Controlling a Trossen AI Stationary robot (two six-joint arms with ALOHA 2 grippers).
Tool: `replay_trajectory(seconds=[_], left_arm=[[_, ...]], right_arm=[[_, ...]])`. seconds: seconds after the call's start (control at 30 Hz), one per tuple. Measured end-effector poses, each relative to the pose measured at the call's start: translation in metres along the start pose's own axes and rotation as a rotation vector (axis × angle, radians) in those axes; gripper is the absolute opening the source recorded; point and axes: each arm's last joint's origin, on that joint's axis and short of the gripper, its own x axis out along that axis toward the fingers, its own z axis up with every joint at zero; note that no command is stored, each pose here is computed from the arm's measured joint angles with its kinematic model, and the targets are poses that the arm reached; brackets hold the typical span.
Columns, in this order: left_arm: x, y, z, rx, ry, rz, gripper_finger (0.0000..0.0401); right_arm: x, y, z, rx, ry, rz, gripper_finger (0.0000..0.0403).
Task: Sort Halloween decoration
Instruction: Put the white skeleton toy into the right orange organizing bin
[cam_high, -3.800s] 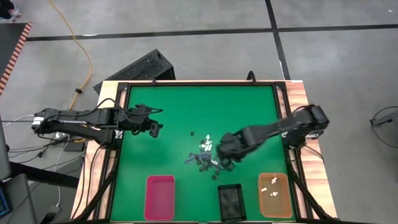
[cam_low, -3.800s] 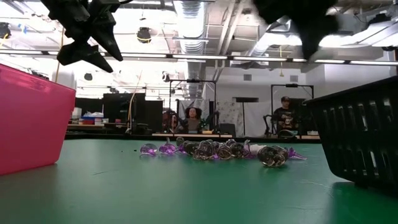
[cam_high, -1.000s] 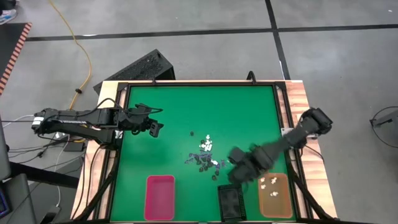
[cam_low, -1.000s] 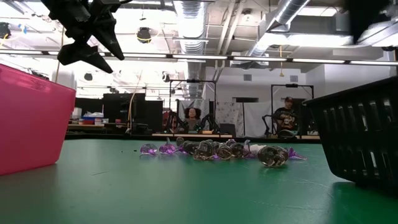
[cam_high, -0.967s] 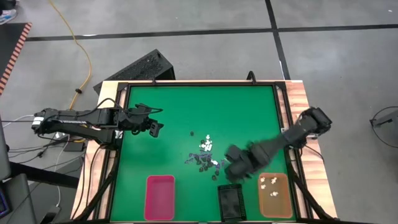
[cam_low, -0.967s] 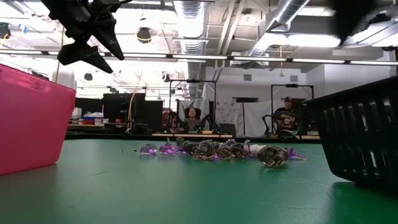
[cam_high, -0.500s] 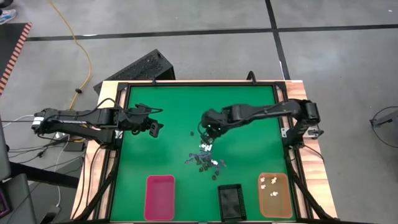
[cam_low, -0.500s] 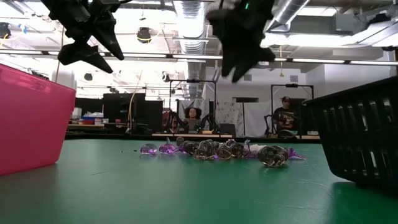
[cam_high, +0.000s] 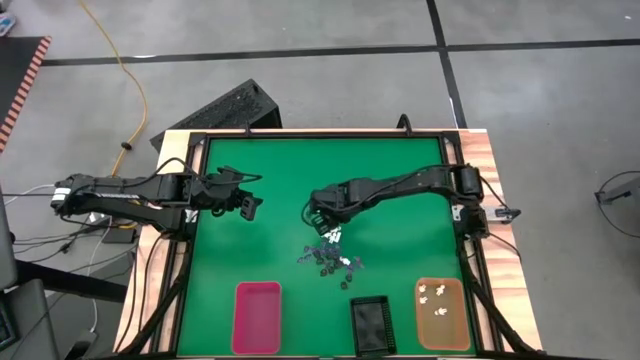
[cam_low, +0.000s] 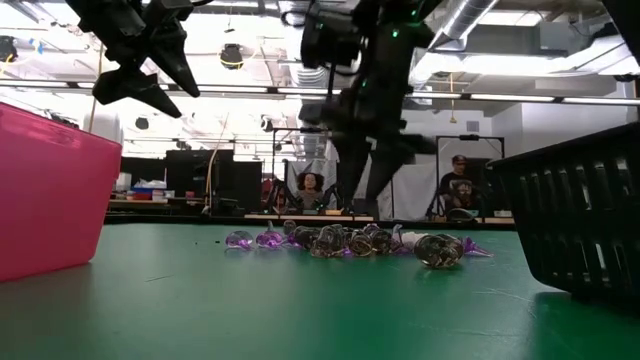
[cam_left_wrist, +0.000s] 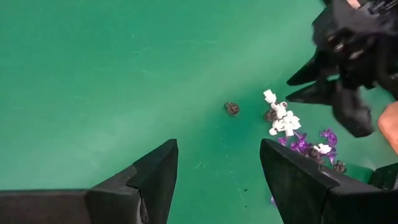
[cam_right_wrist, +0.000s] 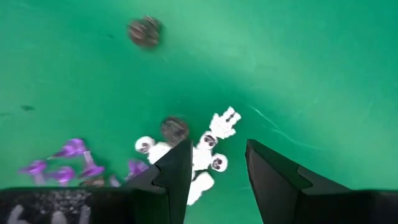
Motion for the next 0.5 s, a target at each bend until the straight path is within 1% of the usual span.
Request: replay_trajectory(seconds=[0.1, 0.2, 0.5], left_arm=[[0.000, 0.000, 0.000, 0.000, -0.002, 0.002, 0.0219], [0.000, 0.000, 0.000, 0.000, -0.002, 0.002, 0.0219], [0.000, 0.000, 0.000, 0.000, -0.005, 0.004, 0.0219]], right_arm=[[0.011, 0.001, 0.000, 0.034, 0.033, -0.001, 0.0178], [0.021, 0.002, -0.001, 0.038, 0.053, -0.001, 0.0178], [0.022, -0.001, 0.004, 0.067, 0.052, -0.007, 0.0175]])
